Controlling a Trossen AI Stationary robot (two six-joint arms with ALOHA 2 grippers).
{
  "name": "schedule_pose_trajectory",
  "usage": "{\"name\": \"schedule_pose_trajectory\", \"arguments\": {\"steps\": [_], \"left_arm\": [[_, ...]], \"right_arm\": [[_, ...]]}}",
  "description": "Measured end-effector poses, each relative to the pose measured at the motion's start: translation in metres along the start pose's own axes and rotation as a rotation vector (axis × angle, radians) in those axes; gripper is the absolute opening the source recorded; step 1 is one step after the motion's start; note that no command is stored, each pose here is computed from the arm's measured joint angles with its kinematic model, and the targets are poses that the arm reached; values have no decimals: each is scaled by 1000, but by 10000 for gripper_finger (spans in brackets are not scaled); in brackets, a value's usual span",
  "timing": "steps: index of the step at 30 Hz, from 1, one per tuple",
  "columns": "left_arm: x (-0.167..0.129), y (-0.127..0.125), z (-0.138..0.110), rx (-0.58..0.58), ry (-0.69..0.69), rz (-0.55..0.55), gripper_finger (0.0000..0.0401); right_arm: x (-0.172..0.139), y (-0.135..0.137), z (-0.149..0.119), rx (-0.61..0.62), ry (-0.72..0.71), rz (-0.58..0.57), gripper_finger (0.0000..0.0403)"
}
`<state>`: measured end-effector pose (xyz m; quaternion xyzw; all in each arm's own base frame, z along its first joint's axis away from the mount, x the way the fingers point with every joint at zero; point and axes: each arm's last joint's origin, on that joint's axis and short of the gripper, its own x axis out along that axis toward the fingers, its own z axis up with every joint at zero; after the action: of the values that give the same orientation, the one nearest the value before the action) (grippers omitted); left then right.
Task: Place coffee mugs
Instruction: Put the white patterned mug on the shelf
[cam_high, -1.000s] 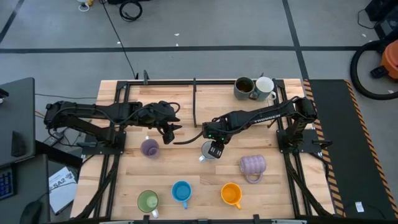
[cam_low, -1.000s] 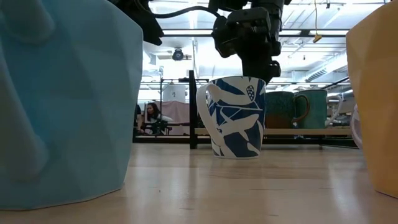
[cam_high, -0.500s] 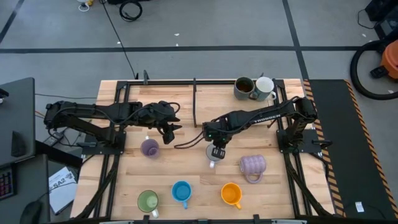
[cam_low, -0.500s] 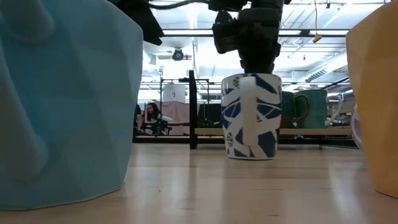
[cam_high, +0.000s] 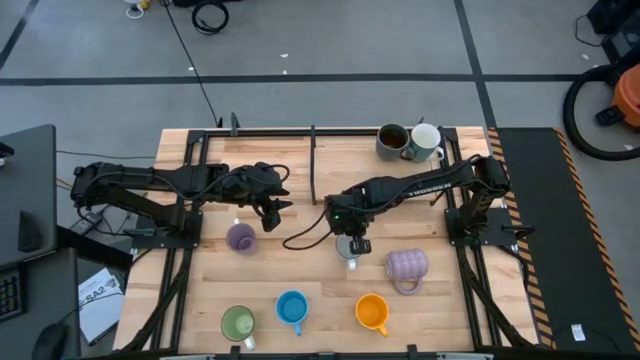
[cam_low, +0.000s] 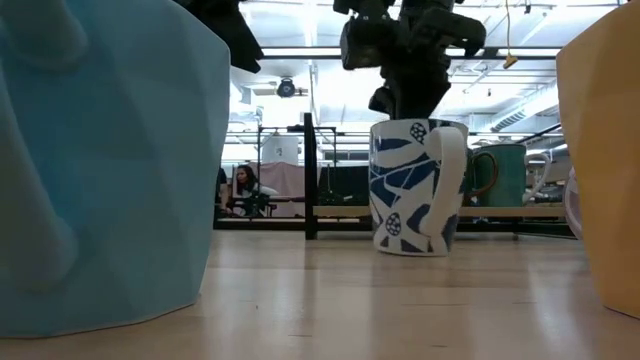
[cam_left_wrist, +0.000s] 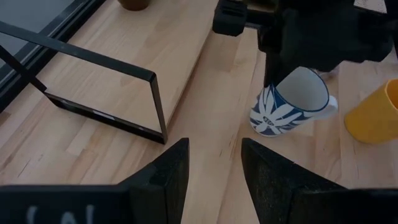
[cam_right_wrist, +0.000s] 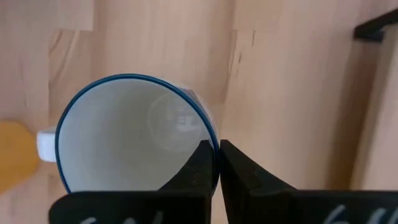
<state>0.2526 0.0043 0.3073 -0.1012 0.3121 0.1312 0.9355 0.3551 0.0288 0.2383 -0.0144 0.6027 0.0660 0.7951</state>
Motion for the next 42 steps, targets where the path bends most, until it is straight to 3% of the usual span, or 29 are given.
{"name": "schedule_pose_trajectory", "arguments": {"steps": [8,18,27,42], "left_arm": [[0,0,0,0,-1,0,153],[0,0,1,-3,-12,-3,153],[0,0,1,-3,-13,-3,153],[0,0,1,-3,-13,-3,153]], "right_arm": [[-23,-7,6,-82,14,-1,19],[-71,-34,12,-183,22,-21,19],[-109,-79,11,-290,-29,-100,20],[-126,-161,-18,-400,17,-245,25]]}}
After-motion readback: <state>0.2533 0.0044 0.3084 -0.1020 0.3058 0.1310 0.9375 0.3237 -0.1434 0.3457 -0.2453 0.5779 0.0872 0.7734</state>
